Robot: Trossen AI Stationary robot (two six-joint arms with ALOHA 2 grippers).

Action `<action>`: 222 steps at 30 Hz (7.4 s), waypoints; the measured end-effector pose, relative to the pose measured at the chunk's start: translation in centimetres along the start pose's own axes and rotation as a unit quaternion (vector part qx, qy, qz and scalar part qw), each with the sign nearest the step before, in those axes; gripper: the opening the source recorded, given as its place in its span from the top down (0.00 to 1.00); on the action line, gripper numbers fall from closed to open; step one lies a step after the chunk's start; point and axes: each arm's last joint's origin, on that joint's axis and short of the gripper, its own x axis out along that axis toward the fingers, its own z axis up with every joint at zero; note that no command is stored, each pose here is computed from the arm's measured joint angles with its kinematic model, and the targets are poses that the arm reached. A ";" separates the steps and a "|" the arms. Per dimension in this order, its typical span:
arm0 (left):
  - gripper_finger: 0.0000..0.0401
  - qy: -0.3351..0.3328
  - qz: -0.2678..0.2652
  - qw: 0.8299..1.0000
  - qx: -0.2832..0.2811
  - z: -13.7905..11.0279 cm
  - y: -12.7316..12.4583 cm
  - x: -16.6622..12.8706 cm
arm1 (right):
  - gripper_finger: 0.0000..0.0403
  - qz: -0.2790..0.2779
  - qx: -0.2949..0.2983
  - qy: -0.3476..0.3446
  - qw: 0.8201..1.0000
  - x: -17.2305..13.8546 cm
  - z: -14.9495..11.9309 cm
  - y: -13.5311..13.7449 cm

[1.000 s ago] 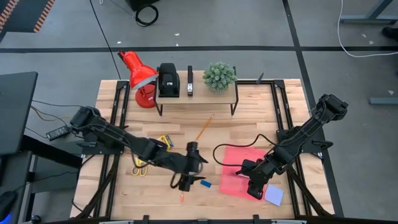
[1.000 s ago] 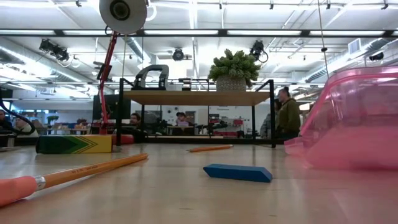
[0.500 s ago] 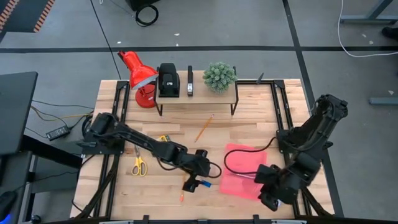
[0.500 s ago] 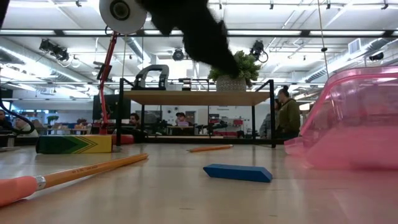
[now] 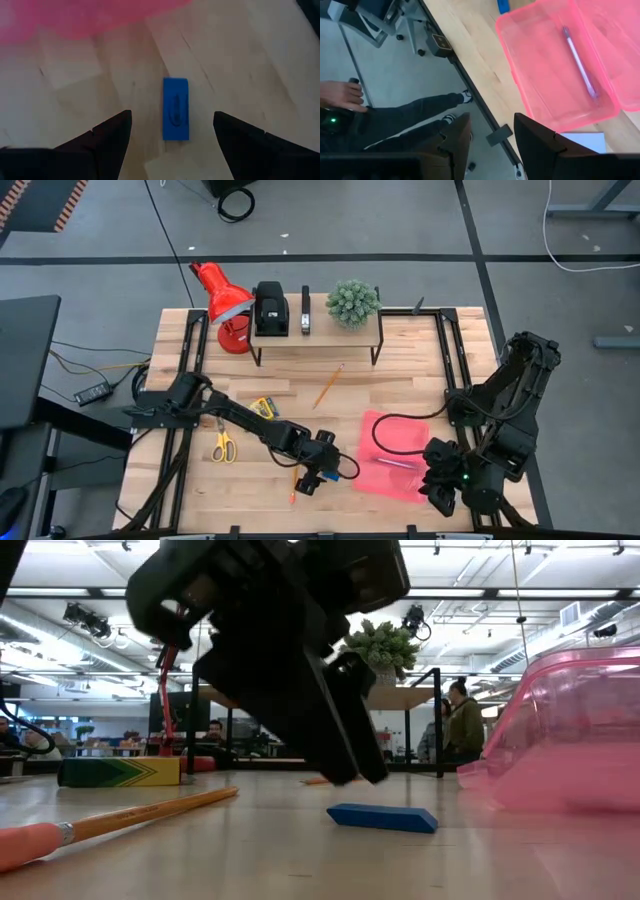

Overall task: Pack school essentials
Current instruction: Put the blue eraser into the pink supply box, then put the bottom orange pencil into the pink supply box

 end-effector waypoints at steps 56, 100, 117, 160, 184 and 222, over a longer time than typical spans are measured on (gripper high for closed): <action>0.81 0.016 0.036 0.999 -0.024 4.9 0.1 -0.6 | 0.61 -0.001 0.020 0.012 1.000 -0.5 -0.6 -0.2; 0.68 -0.199 0.051 0.978 -0.039 11.5 2.6 0.8 | 0.61 0.043 0.088 0.050 0.994 -1.9 -3.5 0.0; 0.46 -0.002 0.081 0.974 -0.212 11.6 4.6 -6.5 | 0.61 0.039 0.083 -0.053 0.994 -1.8 -2.6 -0.5; 0.50 0.020 0.084 0.770 -0.633 -2.2 1.6 -15.0 | 0.56 -0.132 -0.008 -0.111 0.985 -2.1 0.9 -3.8; 0.59 0.091 0.125 0.643 -0.750 -0.7 -8.0 -2.8 | 0.49 -0.051 -0.215 -0.140 0.965 -10.5 6.5 -9.0; 0.73 0.154 0.187 0.655 -0.716 -2.0 -7.7 -0.7 | 0.49 -0.067 -0.204 -0.158 0.964 -10.3 6.6 -9.0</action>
